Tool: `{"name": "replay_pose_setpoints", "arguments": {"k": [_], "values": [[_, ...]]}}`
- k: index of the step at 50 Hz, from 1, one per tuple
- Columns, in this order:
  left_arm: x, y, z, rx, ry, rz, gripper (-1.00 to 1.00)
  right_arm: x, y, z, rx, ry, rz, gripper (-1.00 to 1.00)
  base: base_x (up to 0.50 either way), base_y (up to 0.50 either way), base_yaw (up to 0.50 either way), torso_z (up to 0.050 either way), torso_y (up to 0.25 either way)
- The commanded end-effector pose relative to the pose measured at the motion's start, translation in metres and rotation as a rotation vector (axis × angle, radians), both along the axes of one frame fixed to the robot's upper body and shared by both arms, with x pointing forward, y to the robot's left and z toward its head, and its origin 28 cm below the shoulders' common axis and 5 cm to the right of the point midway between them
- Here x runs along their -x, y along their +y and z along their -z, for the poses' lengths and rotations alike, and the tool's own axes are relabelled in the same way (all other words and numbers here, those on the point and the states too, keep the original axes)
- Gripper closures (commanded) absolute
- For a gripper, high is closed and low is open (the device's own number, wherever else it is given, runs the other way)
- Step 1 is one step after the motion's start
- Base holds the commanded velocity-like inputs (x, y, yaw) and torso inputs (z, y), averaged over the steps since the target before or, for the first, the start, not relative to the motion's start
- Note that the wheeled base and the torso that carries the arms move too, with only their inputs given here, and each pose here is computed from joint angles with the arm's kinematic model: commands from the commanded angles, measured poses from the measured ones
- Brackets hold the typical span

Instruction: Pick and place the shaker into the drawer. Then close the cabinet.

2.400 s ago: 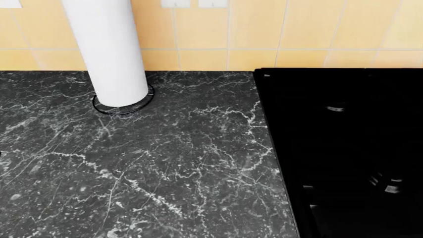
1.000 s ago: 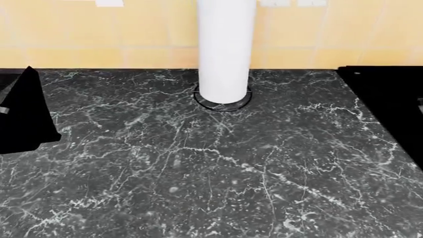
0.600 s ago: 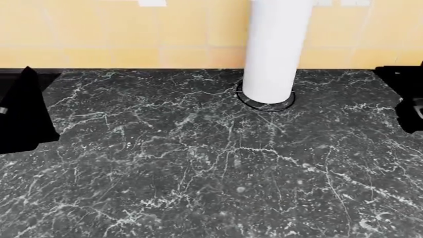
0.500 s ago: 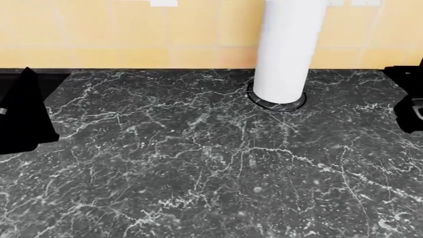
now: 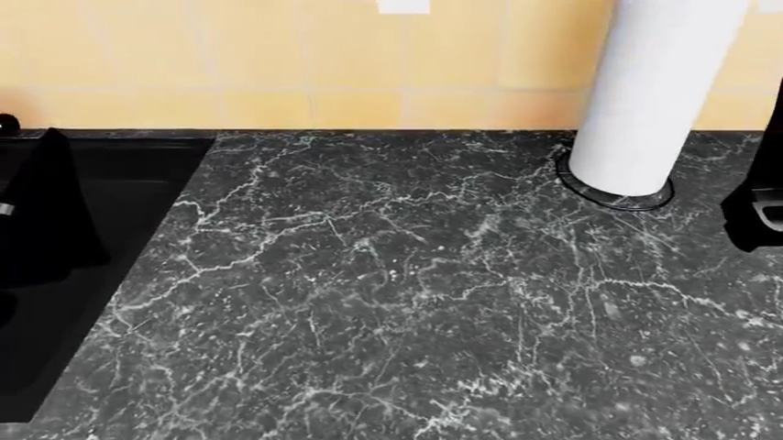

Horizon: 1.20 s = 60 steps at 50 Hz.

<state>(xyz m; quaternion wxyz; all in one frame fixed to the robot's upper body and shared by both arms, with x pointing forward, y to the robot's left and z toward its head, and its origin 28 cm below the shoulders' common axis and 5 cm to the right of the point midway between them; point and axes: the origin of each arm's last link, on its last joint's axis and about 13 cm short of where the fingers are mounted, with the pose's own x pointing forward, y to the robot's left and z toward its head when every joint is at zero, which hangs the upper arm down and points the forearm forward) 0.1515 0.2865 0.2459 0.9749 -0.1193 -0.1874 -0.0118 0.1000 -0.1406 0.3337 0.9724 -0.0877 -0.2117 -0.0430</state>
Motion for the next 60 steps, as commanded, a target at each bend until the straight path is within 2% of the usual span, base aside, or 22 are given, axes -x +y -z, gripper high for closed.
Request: {"name": "replay_pose_setpoints", "arguments": {"k": [1, 13, 26, 32, 37, 43, 46, 51, 60], "values": [[0.0, 0.0, 0.001, 0.0, 0.001, 0.0, -1.0, 0.0, 0.001, 0.001, 0.004, -0.004, -0.005, -1.0, 0.26, 0.49, 0.0, 0.0, 0.0], [-0.001, 0.0, 0.001, 0.002, 0.003, 0.001, -1.0, 0.0, 0.001, 0.001, -0.01, -0.016, 0.003, -1.0, 0.37, 0.38, 0.0, 0.0, 0.0], [0.001, 0.002, -0.001, 0.007, -0.008, -0.007, -1.0, 0.0, 0.0, -0.003, -0.02, -0.023, 0.022, -1.0, 0.0, 0.0, 0.0, 0.0, 0.0], [0.002, 0.006, -0.012, 0.012, -0.054, -0.038, -1.0, -0.001, -0.001, -0.003, -0.019, -0.012, 0.033, -1.0, 0.0, 0.0, 0.0, 0.0, 0.0], [-0.005, 0.012, -0.05, -0.018, -0.141, -0.086, -1.0, -0.002, -0.001, -0.007, -0.011, 0.025, 0.035, -1.0, 0.0, 0.0, 0.0, 0.0, 0.0], [-0.025, 0.02, -0.13, -0.035, -0.285, -0.166, -1.0, 0.001, 0.0, -0.009, -0.01, 0.046, 0.041, -1.0, 0.0, 0.0, 0.0, 0.002, 0.0], [-0.031, 0.02, -0.161, -0.043, -0.334, -0.199, -1.0, 0.003, -0.001, -0.009, -0.017, 0.062, 0.05, -1.0, 0.0, 0.0, 0.0, 0.0, 0.0], [-0.034, 0.012, -0.2, -0.068, -0.422, -0.18, -1.0, 0.003, -0.003, -0.009, -0.019, 0.094, 0.067, -1.0, 0.0, 0.0, 0.0, 0.002, 0.0], [-0.041, -0.009, -0.253, -0.118, -0.543, -0.113, -1.0, 0.004, -0.004, -0.007, -0.034, 0.106, 0.069, -1.0, 0.0, 0.0, 0.0, 0.0, 0.0]]}}
